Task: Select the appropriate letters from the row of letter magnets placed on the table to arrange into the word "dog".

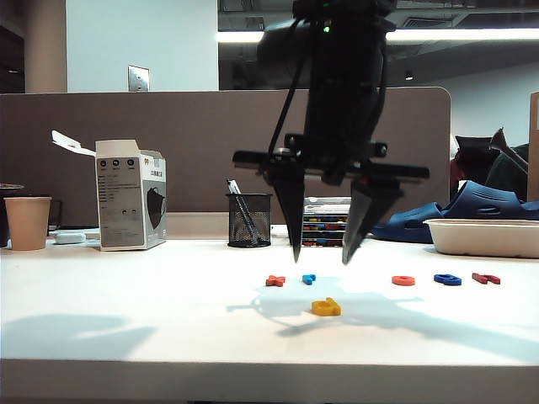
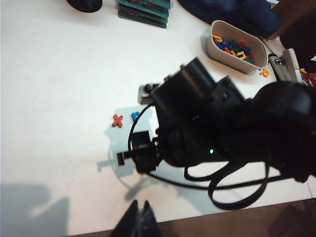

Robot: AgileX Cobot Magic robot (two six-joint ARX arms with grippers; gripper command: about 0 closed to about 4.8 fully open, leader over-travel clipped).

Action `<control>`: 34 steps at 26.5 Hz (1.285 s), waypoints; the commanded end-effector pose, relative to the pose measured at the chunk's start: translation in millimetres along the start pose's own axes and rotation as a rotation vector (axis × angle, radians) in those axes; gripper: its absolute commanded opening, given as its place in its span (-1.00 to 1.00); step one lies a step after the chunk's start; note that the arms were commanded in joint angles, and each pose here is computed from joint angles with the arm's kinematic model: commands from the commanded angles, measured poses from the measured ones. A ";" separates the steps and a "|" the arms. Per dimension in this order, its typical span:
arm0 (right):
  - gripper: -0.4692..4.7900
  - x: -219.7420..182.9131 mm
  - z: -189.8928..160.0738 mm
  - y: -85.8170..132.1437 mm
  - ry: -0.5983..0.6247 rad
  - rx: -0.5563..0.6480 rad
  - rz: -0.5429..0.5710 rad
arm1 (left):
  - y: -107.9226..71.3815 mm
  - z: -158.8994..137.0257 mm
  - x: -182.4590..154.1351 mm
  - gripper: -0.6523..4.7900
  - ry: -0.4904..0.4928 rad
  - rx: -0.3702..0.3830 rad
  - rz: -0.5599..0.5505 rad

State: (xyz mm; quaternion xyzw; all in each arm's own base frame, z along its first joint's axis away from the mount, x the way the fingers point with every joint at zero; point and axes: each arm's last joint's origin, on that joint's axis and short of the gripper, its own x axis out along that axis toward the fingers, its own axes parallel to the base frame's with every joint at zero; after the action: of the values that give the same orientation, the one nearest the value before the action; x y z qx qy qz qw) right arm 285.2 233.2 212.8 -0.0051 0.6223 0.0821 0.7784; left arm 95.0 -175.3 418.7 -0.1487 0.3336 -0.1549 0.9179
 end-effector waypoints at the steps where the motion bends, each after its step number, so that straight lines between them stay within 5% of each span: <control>1: 0.10 -10.6 8.1 -3.8 -0.076 -0.012 -0.060 | 0.1 1.2 -1.4 -0.78 -0.009 -0.004 -0.002; 13: 0.10 -11.2 38.7 -69.3 -0.082 0.085 -0.140 | 0.1 1.2 -1.4 -0.78 -0.009 -0.004 -0.002; 34: 0.10 27.7 56.0 -92.6 -0.041 0.106 -0.121 | 0.1 1.2 -1.4 -0.78 -0.009 -0.003 -0.002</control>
State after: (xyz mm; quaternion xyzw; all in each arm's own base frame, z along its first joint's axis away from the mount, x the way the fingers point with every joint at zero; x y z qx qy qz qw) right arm 357.2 153.5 186.8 0.0035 0.6101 -0.0036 0.7923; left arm 95.0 -175.4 418.7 -0.1489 0.3335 -0.1550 0.9179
